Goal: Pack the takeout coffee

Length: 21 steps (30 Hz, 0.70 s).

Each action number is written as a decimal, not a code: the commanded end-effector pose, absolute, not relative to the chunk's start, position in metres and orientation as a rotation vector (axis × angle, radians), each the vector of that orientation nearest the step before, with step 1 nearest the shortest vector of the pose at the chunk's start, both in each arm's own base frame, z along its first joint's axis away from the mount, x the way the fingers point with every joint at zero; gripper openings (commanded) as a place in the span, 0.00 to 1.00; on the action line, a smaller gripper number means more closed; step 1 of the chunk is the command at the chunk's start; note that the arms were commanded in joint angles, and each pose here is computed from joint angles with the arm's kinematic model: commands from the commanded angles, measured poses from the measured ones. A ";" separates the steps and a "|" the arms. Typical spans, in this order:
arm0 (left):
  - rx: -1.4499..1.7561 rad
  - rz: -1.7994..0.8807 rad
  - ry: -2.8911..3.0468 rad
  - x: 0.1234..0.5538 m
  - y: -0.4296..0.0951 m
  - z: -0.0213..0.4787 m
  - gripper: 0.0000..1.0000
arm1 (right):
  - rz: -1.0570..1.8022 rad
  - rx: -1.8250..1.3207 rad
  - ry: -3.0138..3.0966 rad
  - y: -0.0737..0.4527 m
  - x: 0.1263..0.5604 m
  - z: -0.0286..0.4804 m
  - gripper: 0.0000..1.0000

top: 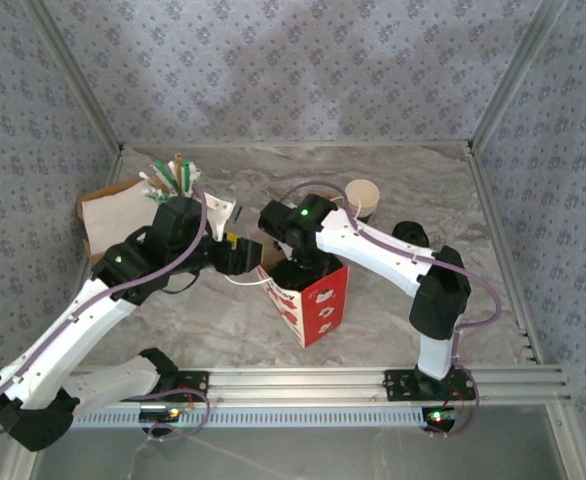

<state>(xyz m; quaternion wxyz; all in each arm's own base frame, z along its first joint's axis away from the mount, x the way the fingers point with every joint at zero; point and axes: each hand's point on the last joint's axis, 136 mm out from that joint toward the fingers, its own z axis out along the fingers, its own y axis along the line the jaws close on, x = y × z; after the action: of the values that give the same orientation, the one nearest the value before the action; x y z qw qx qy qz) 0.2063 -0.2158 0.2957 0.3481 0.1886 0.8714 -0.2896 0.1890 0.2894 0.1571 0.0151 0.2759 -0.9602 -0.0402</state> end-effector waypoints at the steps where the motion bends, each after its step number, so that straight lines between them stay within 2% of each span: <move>1: 0.479 -0.803 2.220 0.202 -0.218 0.305 0.68 | -0.159 0.820 -3.027 0.286 0.188 0.172 1.00; 8: 0.483 -0.835 2.228 0.199 -0.223 0.300 0.63 | -0.155 0.794 -3.027 0.287 0.190 0.172 1.00; 21: 0.472 -0.833 2.227 0.198 -0.221 0.297 0.63 | -0.134 0.807 -3.103 0.281 0.193 0.204 1.00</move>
<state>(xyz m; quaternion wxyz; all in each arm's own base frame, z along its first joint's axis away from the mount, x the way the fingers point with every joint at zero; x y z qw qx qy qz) 0.2008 -0.2188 0.2887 0.3416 0.1814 0.8692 -0.3080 0.1969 0.2914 0.1833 -0.0171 0.2584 -0.9647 -0.0476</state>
